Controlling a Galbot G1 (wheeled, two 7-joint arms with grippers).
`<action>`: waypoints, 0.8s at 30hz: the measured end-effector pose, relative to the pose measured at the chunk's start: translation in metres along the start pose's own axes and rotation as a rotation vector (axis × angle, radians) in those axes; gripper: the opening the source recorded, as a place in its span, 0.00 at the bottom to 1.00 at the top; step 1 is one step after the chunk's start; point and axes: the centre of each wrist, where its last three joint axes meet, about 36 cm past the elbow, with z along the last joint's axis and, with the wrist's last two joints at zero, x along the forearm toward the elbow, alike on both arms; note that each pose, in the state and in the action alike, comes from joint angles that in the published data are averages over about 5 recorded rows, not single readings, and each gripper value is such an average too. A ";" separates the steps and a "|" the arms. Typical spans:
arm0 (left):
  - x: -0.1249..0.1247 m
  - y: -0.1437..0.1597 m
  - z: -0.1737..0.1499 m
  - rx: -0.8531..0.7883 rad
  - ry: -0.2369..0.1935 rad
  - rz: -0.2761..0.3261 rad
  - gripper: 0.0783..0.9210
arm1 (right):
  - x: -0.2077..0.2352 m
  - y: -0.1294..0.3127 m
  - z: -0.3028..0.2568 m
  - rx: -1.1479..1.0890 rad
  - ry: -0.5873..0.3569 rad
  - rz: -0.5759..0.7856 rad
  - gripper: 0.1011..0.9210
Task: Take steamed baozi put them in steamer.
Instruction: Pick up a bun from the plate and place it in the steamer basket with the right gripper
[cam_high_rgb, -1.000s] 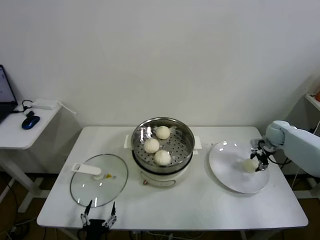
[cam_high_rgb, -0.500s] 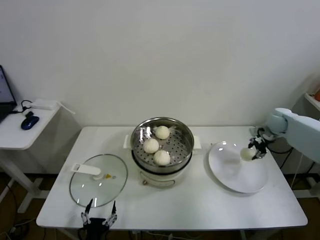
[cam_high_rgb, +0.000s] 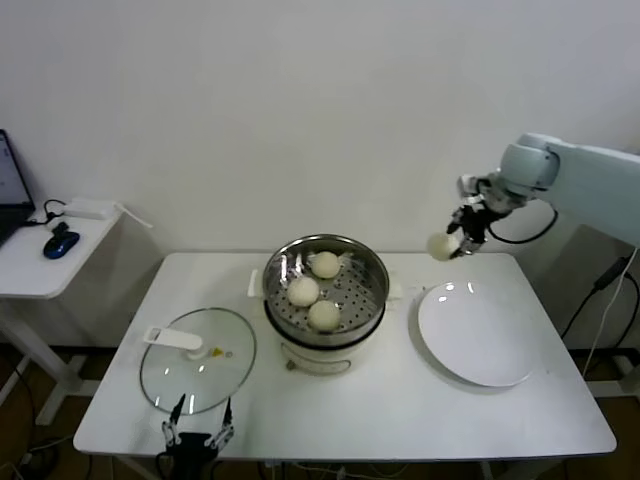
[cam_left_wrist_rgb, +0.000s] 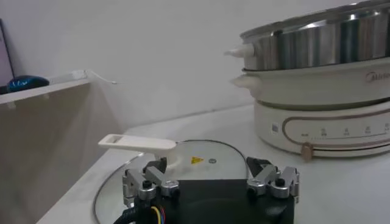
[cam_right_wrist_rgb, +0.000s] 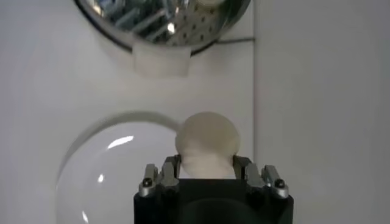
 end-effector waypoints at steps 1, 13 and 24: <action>0.000 0.000 0.000 -0.001 0.000 0.000 0.88 | 0.005 -0.002 -0.010 -0.001 -0.011 0.003 0.59; 0.002 0.007 -0.002 -0.016 0.000 -0.002 0.88 | -0.001 -0.008 -0.118 0.029 -0.070 -0.015 0.59; 0.003 0.008 0.000 -0.019 0.012 0.001 0.88 | -0.063 0.006 -0.146 0.022 -0.047 -0.087 0.59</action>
